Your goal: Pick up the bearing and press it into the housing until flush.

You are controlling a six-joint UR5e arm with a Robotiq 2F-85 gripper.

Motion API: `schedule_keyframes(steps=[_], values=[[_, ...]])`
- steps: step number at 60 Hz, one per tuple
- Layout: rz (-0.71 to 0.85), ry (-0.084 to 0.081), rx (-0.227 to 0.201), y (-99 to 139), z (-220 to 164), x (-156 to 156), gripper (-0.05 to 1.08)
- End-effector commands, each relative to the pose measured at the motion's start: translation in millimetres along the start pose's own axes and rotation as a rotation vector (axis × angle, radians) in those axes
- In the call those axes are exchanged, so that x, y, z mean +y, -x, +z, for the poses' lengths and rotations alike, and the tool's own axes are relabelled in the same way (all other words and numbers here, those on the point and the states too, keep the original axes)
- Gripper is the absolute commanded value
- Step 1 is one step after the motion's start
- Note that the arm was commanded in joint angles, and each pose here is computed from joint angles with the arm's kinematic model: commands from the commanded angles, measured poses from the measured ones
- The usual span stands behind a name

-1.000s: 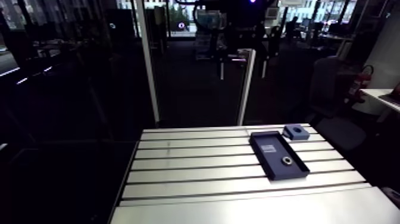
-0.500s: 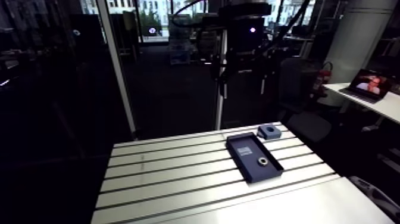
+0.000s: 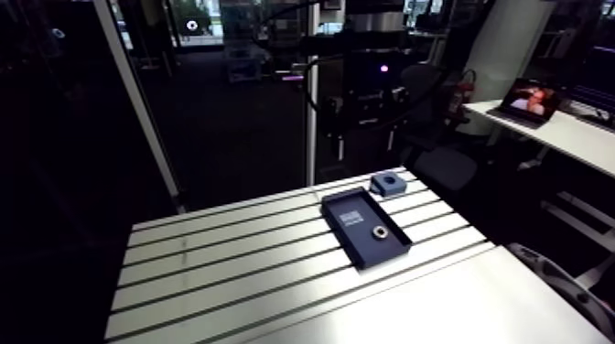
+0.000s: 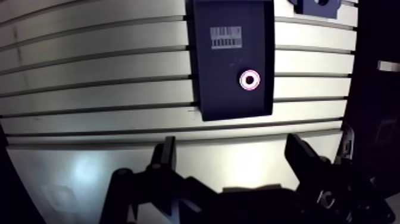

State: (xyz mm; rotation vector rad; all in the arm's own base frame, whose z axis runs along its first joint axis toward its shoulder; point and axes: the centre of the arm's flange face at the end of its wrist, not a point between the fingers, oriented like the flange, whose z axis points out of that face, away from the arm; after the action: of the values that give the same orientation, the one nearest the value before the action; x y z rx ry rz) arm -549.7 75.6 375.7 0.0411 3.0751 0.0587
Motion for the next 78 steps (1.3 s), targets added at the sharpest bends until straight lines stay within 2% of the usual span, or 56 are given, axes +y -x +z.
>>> schedule_keyframes(steps=[1,11,16,23,32,39,78], values=[[-0.033,-0.017,-0.013,-23,57,30,0.02],[-0.009,-0.022,-0.035,-21,70,44,0.09],[0.002,-0.032,-0.056,-20,82,51,0.19],[0.006,-0.040,-0.074,-17,93,52,0.26],[0.008,-0.046,-0.084,-16,103,54,0.27],[0.008,-0.041,-0.071,-17,108,55,0.31],[0.006,-0.039,-0.070,-22,149,54,0.34]])
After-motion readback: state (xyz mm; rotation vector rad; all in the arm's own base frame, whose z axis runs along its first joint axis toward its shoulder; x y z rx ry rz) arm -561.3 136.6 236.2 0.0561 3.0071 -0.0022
